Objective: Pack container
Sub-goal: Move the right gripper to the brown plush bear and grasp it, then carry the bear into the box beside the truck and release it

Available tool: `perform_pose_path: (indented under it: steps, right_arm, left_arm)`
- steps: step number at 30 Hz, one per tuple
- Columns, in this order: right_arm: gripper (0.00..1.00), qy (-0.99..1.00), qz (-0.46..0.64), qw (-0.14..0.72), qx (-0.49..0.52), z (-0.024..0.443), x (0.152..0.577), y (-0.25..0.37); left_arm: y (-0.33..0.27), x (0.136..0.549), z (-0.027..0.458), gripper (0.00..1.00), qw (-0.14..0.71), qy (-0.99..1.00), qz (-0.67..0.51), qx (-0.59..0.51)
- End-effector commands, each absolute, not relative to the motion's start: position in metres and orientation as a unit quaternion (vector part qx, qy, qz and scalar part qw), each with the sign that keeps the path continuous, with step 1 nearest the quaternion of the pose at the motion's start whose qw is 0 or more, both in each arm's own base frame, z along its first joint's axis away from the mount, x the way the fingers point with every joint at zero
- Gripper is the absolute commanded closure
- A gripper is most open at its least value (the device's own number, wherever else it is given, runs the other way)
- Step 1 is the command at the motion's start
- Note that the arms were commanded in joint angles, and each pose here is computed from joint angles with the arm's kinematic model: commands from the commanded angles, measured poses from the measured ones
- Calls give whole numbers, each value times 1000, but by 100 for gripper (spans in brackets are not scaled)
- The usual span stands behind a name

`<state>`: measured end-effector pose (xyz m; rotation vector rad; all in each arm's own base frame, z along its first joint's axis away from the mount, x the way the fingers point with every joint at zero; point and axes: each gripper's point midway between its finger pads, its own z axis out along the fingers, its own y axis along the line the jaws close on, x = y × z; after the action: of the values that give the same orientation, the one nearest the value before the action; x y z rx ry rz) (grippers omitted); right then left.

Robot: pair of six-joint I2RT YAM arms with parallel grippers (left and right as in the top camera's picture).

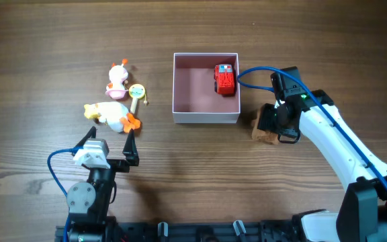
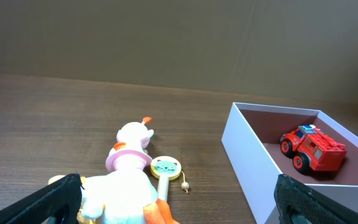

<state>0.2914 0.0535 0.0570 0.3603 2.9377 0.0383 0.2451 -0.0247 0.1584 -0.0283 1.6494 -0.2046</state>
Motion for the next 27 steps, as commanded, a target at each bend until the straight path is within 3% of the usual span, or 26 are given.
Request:
perform_pose_path:
  steps: [1, 9, 13, 14, 17, 21, 27]
  right_arm:
    - [25, 989, 12, 83, 122, 50, 288, 54]
    - [26, 989, 5, 84, 122, 49, 288, 51]
    - [80, 991, 2, 86, 101, 50, 288, 51]
    - [87, 991, 2, 85, 98, 50, 288, 51]
    - [96, 992, 1, 84, 96, 49, 287, 50]
    - [96, 993, -3, 89, 76, 53, 290, 50]
    - [96, 978, -2, 203, 39, 162, 327, 50]
  left_arm:
    - [-25, 245, 156, 0, 673, 734, -87, -3]
    - [-25, 245, 156, 0, 673, 734, -87, -3]
    - [-25, 245, 156, 0, 673, 734, -87, -3]
    - [-25, 245, 156, 0, 673, 734, -87, -3]
    - [-25, 245, 156, 0, 673, 734, -87, -3]
    - [-25, 245, 156, 0, 673, 734, -87, -3]
    - [-25, 245, 156, 0, 673, 734, -87, -3]
